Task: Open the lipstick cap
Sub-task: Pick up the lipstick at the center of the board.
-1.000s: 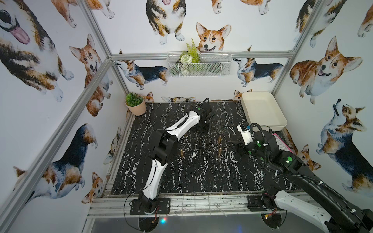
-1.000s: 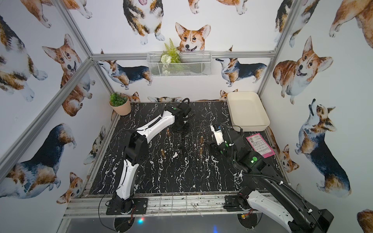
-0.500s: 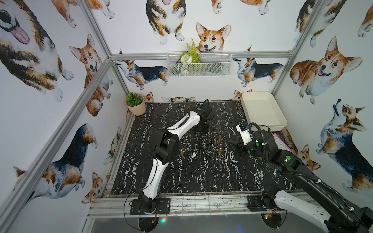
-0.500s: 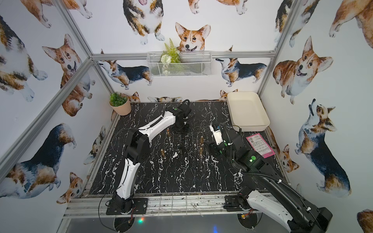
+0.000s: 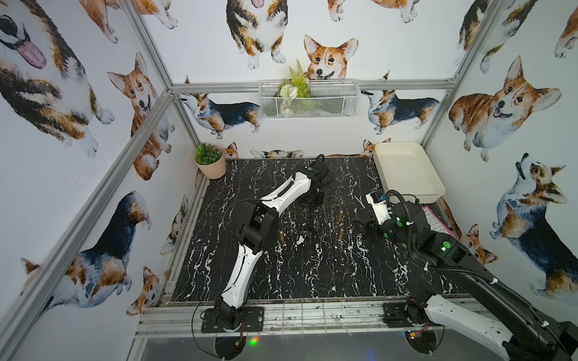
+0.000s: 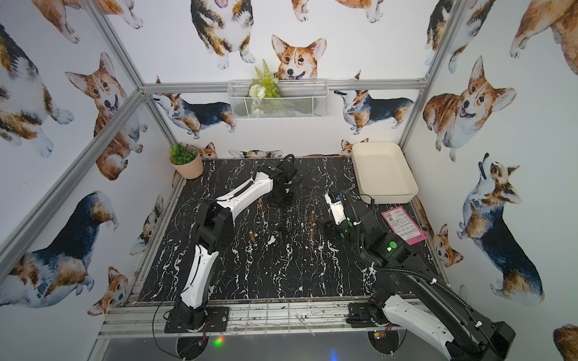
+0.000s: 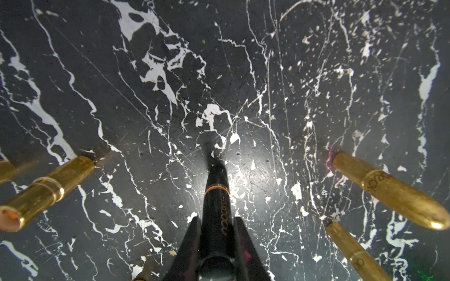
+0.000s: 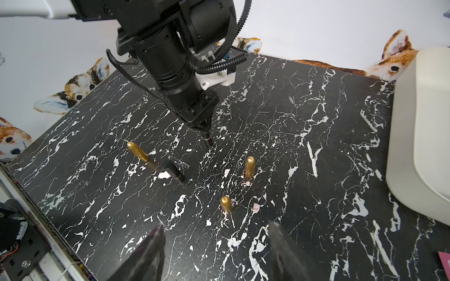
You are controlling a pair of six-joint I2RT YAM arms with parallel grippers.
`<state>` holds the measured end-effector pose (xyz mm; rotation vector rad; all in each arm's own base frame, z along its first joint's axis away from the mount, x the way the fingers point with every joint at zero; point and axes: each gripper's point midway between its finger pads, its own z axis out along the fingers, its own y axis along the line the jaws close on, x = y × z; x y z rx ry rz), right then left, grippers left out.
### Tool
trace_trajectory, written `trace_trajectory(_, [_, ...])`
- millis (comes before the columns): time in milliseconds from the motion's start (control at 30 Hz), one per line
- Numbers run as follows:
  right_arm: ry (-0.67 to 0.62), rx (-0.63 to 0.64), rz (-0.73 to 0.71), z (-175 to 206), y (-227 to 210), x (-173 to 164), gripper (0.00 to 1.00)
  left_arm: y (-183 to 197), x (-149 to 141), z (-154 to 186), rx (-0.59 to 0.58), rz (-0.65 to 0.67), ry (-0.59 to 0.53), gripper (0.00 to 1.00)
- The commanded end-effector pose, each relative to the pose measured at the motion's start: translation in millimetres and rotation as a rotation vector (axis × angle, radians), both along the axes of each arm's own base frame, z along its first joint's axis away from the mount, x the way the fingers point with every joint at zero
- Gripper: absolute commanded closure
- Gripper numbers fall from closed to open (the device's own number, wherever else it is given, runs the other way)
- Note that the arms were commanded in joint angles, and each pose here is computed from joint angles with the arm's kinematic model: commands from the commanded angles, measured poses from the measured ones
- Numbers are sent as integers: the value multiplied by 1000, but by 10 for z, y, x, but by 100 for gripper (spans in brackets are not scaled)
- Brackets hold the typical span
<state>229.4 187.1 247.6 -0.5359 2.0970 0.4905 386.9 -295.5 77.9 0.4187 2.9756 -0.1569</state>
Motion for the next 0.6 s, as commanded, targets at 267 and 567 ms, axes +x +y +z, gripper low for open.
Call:
trace_trajectory(267, [-25, 22, 26, 55, 60, 13, 31, 81, -111, 523, -18, -24, -28, 83])
trace_trajectory(567, [-15, 92, 185, 174, 347, -94, 31, -114, -524, 1486, -228, -56, -54, 83])
